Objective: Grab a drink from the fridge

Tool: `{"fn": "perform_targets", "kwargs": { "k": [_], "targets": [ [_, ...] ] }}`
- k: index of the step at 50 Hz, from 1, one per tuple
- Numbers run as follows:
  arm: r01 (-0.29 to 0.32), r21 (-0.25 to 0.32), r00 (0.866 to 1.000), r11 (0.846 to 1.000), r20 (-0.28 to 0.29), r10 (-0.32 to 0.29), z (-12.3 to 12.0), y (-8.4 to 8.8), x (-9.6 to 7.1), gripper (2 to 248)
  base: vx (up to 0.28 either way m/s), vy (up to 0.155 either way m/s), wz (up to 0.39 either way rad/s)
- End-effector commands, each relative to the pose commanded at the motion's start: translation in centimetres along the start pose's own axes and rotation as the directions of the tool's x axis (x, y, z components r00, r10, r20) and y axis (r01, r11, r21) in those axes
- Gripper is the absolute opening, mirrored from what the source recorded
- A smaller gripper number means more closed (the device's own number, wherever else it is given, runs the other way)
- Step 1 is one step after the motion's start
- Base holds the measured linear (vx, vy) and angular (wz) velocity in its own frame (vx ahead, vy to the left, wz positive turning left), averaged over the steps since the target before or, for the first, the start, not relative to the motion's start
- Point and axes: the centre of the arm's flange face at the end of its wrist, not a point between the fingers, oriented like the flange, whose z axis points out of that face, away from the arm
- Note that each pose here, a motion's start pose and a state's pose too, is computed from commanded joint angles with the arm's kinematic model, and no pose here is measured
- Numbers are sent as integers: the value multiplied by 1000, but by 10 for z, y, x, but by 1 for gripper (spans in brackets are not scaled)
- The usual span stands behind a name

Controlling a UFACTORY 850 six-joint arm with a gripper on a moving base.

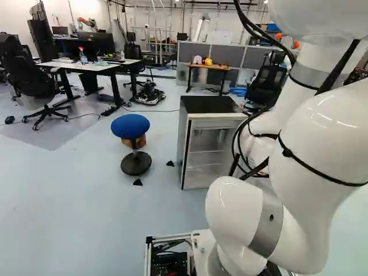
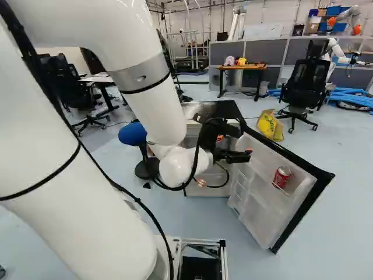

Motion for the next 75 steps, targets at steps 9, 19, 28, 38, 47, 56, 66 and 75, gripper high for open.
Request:
{"fn": "perform_targets", "kwargs": {
  "k": [9,19,28,38,47,56,66,75],
  "targets": [
    [41,67,998,997,51,-45,4,-6,-9,247,0,0,0],
    [39,68,996,997,80,-44,10,-6,-17,247,0,0,0],
    [37,69,993,997,106,-44,14,-6,-24,247,0,0,0],
    [20,42,990,999,135,-25,20,-3,-32,247,0,0,0],
    [-1,2,987,1000,161,1,26,0,-39,247,0,0,0],
    [-19,-36,982,999,186,25,31,3,-47,247,0,0,0],
    [-43,-92,979,995,194,60,33,8,-50,247,0,0,0],
    [-68,-148,977,987,190,96,32,12,-50,247,0,0,0]
  ]
}}
